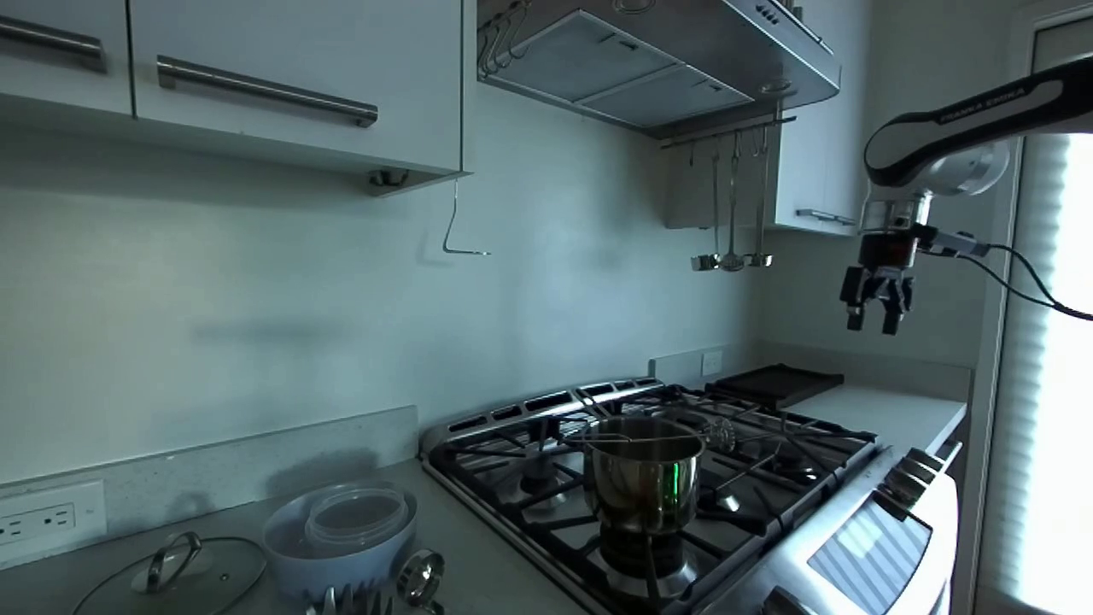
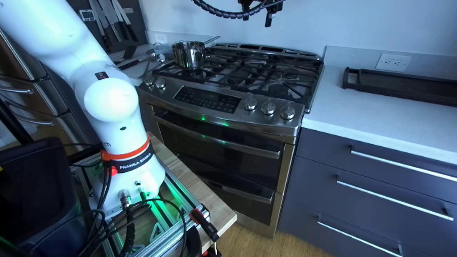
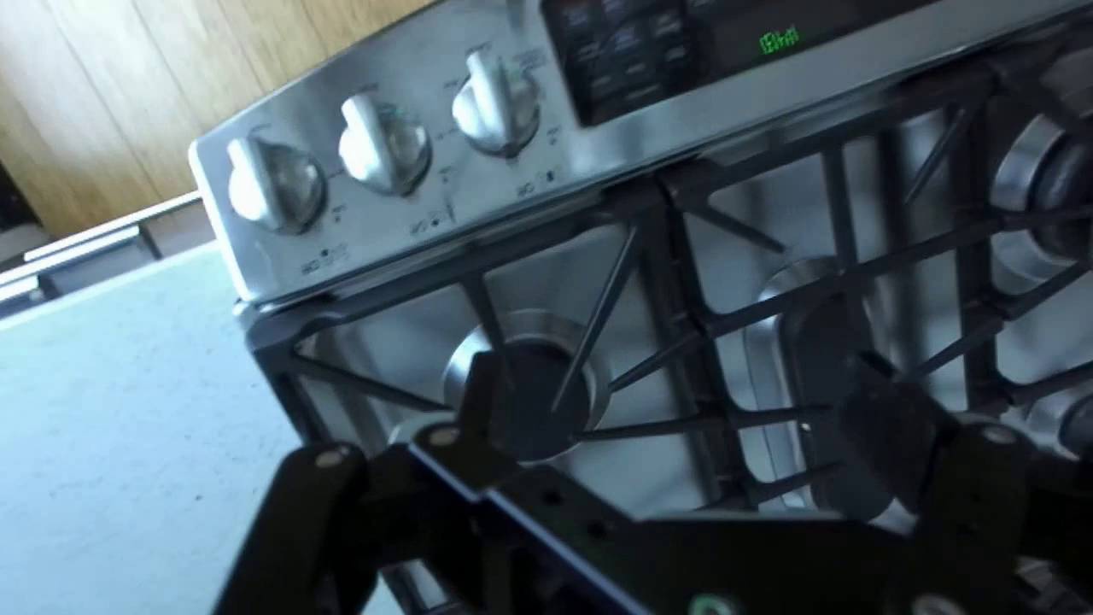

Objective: Hang the coffee whisk on the hook above the stove

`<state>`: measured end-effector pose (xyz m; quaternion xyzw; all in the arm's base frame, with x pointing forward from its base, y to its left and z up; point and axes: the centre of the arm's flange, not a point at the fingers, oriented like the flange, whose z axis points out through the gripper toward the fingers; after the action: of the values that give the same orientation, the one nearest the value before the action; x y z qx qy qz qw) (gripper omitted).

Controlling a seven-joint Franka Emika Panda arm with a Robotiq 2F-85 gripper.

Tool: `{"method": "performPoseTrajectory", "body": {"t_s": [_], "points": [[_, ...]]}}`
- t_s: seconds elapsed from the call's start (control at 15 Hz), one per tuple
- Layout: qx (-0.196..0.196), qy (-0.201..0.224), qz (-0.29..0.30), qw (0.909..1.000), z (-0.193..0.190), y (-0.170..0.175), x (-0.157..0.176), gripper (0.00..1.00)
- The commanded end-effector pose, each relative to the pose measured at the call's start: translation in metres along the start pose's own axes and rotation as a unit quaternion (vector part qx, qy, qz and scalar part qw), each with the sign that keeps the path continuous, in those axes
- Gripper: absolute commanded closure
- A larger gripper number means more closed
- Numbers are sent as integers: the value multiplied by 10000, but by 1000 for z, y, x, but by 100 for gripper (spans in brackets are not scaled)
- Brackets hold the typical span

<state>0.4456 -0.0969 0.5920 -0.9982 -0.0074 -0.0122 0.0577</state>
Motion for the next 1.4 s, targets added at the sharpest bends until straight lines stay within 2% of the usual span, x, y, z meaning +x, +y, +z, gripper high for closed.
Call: {"method": "performPoseTrajectory", "body": {"t_s": [0.0,0.13,0.2,0.33,1.0,1.33], "points": [[-286,-715,594,9953,3,-56,33,0],[-666,-928,741,9907,6,-82,44,0],[-401,-631,538,9957,10,-68,25,0],[-594,-744,613,9936,14,-84,35,0],[-633,-753,673,9929,12,-80,40,0],[-822,-969,1458,9811,24,-127,33,0]]}}
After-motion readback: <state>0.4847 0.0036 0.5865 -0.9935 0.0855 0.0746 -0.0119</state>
